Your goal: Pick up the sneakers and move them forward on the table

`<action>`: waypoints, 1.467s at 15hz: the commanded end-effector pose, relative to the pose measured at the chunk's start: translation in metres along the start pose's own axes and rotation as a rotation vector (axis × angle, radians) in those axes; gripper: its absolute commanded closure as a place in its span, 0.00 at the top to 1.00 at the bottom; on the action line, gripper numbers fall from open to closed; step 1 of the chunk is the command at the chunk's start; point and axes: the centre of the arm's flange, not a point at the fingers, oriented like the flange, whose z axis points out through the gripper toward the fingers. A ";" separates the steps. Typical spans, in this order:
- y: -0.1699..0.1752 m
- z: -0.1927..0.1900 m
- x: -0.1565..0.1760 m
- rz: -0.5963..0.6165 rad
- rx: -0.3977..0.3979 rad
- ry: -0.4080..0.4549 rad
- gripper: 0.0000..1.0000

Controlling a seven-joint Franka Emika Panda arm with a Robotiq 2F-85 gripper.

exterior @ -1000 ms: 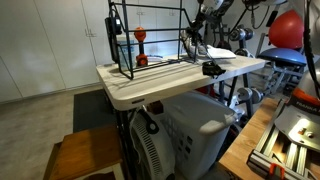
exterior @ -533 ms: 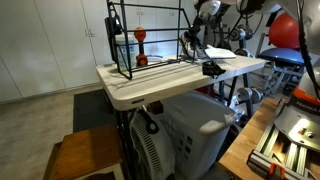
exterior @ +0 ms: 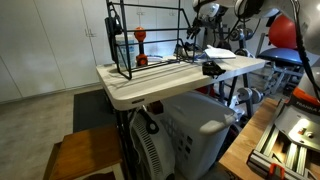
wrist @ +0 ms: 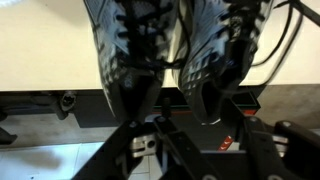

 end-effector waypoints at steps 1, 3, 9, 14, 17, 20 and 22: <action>-0.002 -0.008 0.008 -0.073 0.020 -0.062 0.86; -0.003 -0.020 -0.007 -0.092 0.055 -0.142 0.99; 0.020 -0.072 -0.051 -0.101 -0.003 -0.288 1.00; 0.052 -0.108 -0.108 -0.130 -0.017 -0.432 1.00; 0.058 -0.127 -0.142 -0.147 -0.007 -0.499 1.00; 0.051 -0.144 -0.159 -0.135 -0.008 -0.497 1.00; 0.039 -0.156 -0.165 -0.089 -0.014 -0.485 1.00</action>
